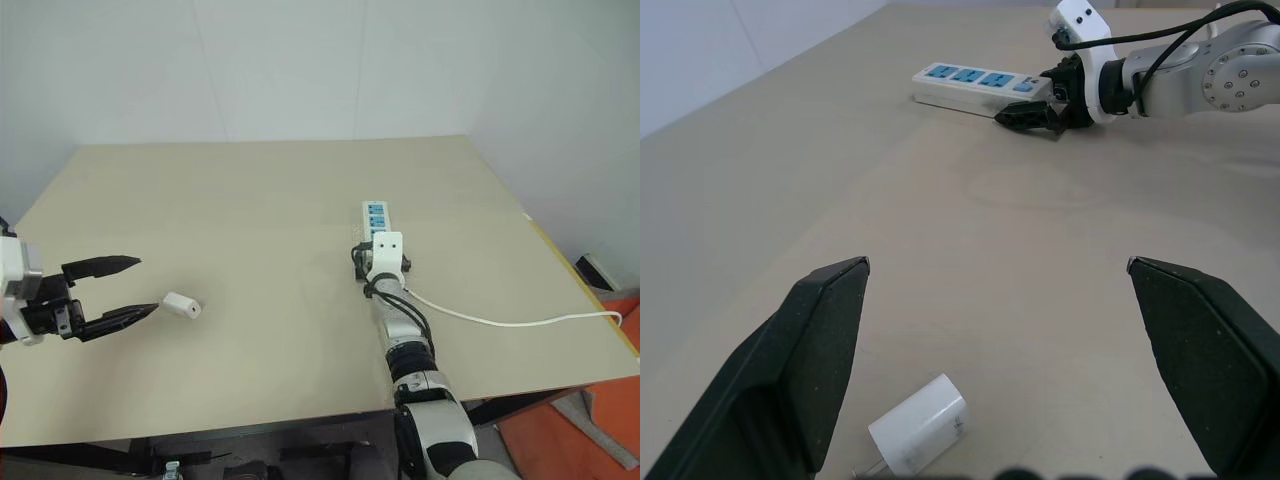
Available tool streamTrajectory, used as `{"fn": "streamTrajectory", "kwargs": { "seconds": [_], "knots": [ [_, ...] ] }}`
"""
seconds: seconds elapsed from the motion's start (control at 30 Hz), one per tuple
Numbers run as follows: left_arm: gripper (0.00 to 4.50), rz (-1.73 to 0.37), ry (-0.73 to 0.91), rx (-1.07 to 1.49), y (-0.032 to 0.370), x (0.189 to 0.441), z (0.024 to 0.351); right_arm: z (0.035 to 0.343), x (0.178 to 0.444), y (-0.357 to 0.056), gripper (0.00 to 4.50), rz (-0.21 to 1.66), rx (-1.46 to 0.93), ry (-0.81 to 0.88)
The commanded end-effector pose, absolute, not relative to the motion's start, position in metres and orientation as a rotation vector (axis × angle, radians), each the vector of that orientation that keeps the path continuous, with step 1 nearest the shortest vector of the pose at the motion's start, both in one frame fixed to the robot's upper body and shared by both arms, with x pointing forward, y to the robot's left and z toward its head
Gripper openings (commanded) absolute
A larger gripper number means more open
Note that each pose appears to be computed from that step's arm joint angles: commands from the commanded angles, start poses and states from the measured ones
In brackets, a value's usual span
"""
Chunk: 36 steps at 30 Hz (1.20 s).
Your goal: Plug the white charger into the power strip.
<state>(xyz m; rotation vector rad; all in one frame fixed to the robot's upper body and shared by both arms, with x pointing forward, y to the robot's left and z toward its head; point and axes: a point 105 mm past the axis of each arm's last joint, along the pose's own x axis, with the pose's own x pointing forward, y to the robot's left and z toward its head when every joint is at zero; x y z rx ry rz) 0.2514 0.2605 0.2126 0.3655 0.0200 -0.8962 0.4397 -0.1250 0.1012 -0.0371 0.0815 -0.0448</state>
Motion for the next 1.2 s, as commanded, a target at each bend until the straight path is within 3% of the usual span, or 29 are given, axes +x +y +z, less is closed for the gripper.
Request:
{"fn": "streamTrajectory", "kwargs": {
  "seconds": [0.03,0.23,0.83,1.0,1.2],
  "knots": [
    [4.5,-0.896,-0.021,0.399,0.259,0.25,0.222,0.113,0.444,-0.124,4.46,-0.057,0.006,0.041],
    [4.5,-0.901,-0.024,0.401,0.258,0.251,0.223,0.112,0.445,-0.124,4.46,-0.051,0.014,-0.01],
    [4.5,-0.913,-0.031,0.399,0.255,0.252,0.223,0.097,0.452,-0.134,4.46,-0.061,0.001,0.04],
    [4.5,-0.915,-0.031,0.4,0.255,0.252,0.223,0.095,0.451,-0.133,3.39,-0.057,0.015,0.048],
    [4.5,-0.921,-0.032,0.401,0.254,0.252,0.224,0.102,0.451,-0.132,3.4,-0.044,0.008,0.007]
  ]
}}
